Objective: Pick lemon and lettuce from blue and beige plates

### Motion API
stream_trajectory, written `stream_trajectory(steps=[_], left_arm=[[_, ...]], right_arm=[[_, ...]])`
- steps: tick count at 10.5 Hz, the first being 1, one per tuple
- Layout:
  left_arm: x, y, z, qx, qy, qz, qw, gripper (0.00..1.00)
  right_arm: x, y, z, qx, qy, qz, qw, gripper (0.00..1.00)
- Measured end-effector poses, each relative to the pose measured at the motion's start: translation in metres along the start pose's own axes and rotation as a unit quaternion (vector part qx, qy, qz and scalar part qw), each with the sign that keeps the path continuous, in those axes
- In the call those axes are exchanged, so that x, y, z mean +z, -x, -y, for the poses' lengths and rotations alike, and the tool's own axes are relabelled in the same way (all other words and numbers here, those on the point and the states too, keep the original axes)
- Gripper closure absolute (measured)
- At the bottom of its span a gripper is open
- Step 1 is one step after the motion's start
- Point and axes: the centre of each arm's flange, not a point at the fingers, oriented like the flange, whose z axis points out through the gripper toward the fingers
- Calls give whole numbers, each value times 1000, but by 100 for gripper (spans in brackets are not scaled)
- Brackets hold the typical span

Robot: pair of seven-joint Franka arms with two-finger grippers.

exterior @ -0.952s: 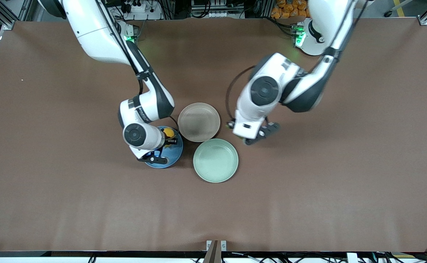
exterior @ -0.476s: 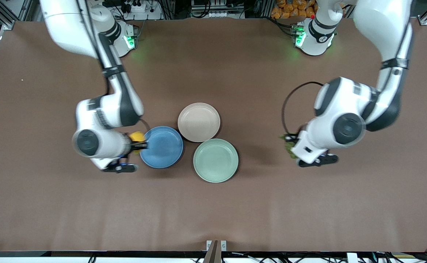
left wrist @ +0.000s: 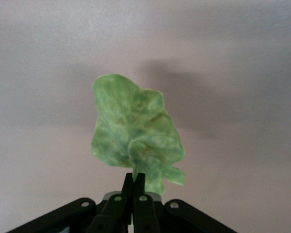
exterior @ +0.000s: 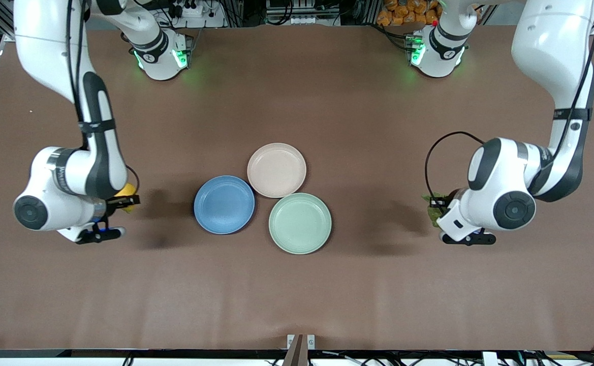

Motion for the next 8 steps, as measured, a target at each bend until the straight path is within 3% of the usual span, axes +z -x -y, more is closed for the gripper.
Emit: stream_trajectory(steps=[1, 2, 4, 5, 8], left_arm=[[10, -5, 3, 4, -12, 1, 1000, 98], [13, -7, 4, 7, -18, 0, 1000, 89], [8, -9, 8, 7, -19, -6, 1000, 62], [3, -9, 10, 7, -17, -10, 1000, 44], [-49, 0, 16, 1, -14, -54, 998, 8]], right_arm=[[18, 6, -13, 6, -6, 17, 1000, 39], [33, 9, -21, 10, -9, 29, 1000, 39], [47, 10, -29, 12, -9, 35, 999, 39], [49, 10, -29, 11, -8, 37, 999, 37], [45, 7, -25, 8, -6, 33, 999, 1]])
